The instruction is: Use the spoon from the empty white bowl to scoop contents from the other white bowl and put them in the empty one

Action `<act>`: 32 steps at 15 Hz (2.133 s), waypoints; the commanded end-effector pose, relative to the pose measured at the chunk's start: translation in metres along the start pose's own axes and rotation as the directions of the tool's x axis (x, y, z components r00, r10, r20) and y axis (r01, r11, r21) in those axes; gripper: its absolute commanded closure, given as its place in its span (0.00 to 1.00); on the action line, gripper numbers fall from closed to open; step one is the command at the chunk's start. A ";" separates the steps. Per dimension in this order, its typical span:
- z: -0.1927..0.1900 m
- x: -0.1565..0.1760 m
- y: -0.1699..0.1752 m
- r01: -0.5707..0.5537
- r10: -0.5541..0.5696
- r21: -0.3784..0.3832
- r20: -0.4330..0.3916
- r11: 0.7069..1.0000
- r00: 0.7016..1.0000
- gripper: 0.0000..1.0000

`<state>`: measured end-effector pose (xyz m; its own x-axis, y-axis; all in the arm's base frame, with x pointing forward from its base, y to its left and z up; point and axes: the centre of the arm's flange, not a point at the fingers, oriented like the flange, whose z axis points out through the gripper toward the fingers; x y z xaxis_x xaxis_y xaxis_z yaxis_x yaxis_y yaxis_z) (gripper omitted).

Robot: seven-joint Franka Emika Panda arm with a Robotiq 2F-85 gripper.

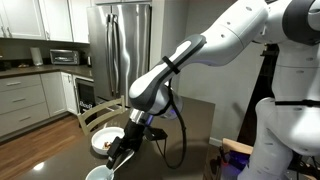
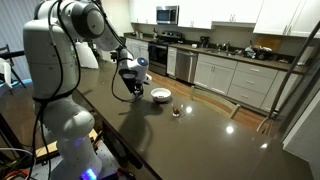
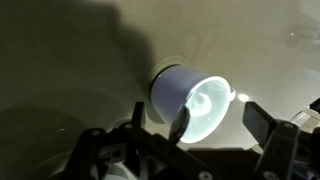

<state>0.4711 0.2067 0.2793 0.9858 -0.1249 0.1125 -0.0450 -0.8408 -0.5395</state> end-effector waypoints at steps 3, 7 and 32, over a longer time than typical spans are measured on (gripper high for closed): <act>-0.006 -0.001 -0.005 -0.055 0.055 -0.003 -0.031 0.998 0.998 0.00; -0.014 -0.002 -0.007 -0.081 0.080 -0.016 -0.055 0.997 0.995 0.00; -0.022 -0.005 -0.008 -0.248 0.241 -0.034 -0.139 0.968 0.961 0.00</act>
<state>0.4627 0.2021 0.3015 0.9135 -0.3958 0.0938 -0.2935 -0.8011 -0.5216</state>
